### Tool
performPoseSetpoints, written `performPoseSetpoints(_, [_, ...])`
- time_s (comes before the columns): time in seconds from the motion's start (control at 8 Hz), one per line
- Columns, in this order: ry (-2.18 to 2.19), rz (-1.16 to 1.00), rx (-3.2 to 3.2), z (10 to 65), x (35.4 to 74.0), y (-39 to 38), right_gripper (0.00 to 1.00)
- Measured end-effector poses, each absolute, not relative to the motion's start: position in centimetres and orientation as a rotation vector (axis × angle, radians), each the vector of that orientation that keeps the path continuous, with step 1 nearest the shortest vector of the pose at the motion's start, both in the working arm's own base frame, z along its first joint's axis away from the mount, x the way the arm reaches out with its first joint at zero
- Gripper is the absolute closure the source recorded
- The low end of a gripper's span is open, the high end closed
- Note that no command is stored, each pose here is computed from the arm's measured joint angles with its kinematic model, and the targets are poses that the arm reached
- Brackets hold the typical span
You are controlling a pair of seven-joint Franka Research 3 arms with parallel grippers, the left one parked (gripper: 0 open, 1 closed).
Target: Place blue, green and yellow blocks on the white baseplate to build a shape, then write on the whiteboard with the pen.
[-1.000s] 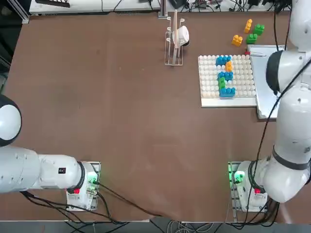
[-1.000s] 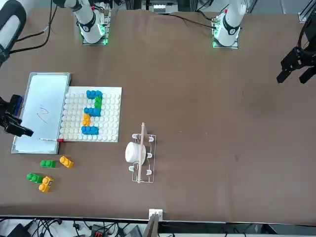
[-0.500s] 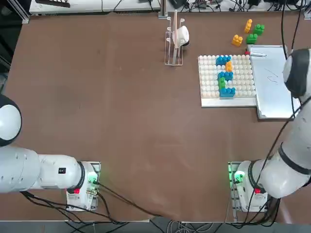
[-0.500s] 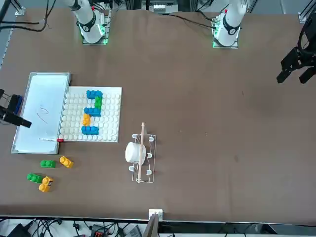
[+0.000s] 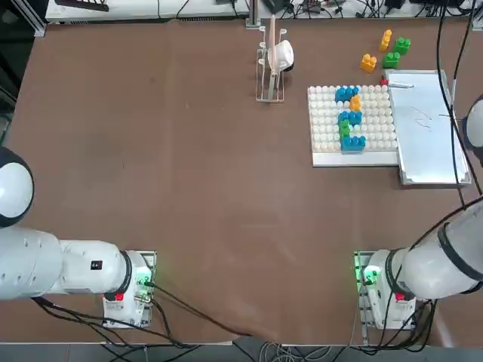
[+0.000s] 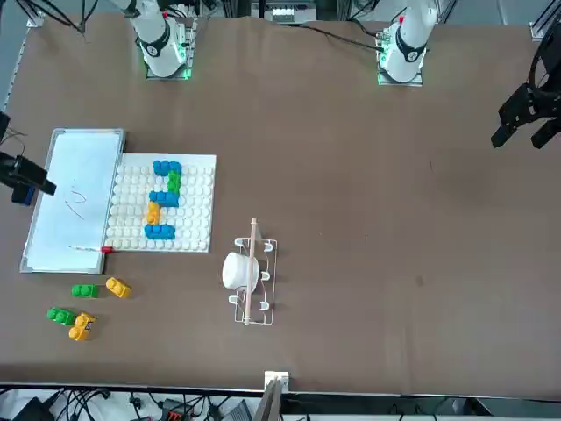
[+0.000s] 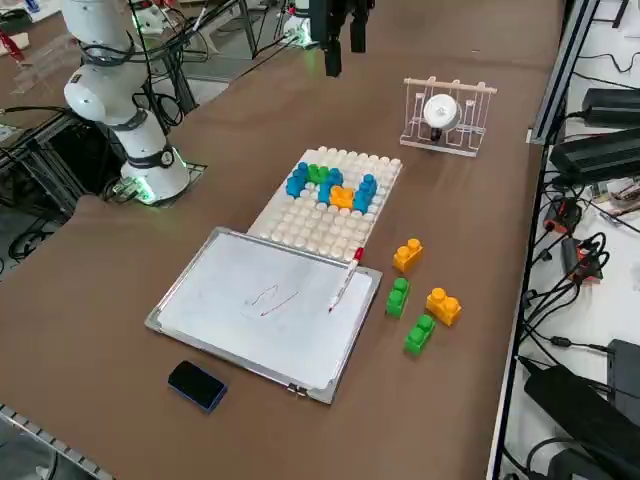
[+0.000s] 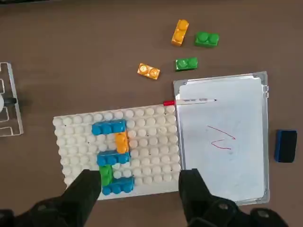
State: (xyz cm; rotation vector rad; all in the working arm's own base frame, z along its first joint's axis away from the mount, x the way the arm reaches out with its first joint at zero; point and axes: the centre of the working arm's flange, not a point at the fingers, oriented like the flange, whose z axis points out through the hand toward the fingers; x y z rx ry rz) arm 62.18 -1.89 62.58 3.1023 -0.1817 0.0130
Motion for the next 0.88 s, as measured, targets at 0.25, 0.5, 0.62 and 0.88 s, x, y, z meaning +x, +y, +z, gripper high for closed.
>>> performPoseSetpoints(0.25, [-0.136,-0.011,3.099,63.1,59.8,-1.8,0.00])
performPoseSetpoints(0.5, [-0.053,-0.032,3.079,63.6,56.9,-1.0,0.00])
performPoseSetpoints(0.62, [-0.027,-0.035,3.082,64.0,55.4,-0.9,0.00])
performPoseSetpoints(0.88, [0.001,-0.034,3.088,64.6,53.0,-0.9,0.00])
